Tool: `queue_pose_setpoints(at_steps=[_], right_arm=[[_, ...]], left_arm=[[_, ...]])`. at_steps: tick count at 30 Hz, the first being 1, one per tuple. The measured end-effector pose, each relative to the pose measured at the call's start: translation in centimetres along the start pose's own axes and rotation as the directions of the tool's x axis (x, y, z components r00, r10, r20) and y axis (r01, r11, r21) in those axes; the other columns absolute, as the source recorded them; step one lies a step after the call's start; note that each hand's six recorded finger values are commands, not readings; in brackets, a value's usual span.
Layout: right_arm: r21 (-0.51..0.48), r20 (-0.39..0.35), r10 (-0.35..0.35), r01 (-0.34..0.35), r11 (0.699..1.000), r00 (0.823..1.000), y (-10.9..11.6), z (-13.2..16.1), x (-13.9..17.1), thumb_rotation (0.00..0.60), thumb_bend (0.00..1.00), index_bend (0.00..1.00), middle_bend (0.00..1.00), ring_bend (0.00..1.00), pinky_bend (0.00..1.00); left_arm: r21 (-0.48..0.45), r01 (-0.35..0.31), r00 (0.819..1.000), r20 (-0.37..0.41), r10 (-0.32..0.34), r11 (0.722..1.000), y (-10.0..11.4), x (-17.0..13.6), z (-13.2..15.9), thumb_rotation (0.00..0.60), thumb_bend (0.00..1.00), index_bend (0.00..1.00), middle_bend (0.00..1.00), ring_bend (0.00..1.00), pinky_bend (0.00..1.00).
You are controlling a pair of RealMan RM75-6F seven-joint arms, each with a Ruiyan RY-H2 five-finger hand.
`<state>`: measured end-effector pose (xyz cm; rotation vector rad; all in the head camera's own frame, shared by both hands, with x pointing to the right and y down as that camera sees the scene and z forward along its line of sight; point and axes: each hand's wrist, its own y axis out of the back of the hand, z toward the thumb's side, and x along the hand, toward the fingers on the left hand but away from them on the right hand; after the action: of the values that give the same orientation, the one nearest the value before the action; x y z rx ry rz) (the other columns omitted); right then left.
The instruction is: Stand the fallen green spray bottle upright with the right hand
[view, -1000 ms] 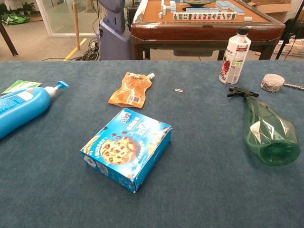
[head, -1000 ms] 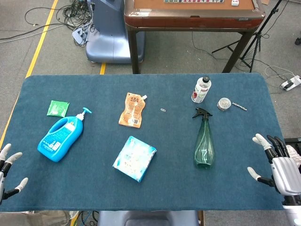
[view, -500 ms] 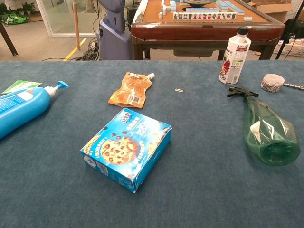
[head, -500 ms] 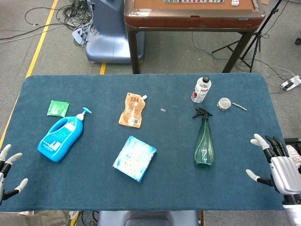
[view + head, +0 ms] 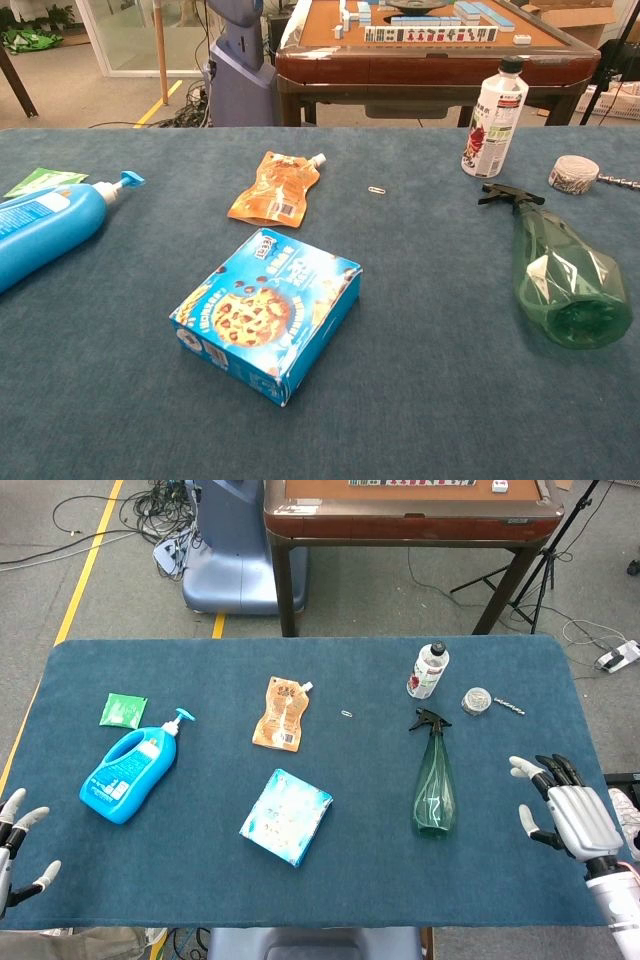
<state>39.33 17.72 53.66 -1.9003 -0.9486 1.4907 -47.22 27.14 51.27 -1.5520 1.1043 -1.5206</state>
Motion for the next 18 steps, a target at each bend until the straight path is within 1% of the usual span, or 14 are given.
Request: queue_pose_setpoints(at_steps=[4,6,11,18], right_arm=[[-0.005,0.013,0.047,-0.047,0.999,0.999,-0.5,0.1,-1.5,0.600,0.50,0.16,0.23,0.07,0.00],[-0.018,0.020,0.083,-0.083,0.996,0.996,-0.9,0.1,-2.4,0.600,0.49,0.16,0.22,0.07,0.00],[-0.032,0.037,0.167,-0.166,0.986,0.985,-1.8,0.0,-5.2,0.600,0.49,0.16,0.22,0.07,0.00],[-0.038,0.070,0.217,-0.214,0.976,0.974,-2.7,-0.2,-8.9,0.600,0.49,0.16,0.22,0.07,0.00]], left_arm=[[-0.002,0.000,1.000,0.001,0.000,1.000,0.0,0.0,-0.1,0.600,0.26,0.20,0.02,0.04,0.04],[0.000,-0.001,1.000,-0.001,0.001,1.000,0.0,-0.1,-0.2,0.600,0.26,0.20,0.02,0.04,0.04],[0.000,0.004,1.000,-0.010,-0.004,1.000,-0.1,-0.1,-0.4,0.600,0.25,0.21,0.02,0.04,0.04],[0.002,0.009,1.000,-0.010,-0.009,1.000,-0.4,-0.1,-0.5,0.600,0.26,0.21,0.02,0.04,0.04]])
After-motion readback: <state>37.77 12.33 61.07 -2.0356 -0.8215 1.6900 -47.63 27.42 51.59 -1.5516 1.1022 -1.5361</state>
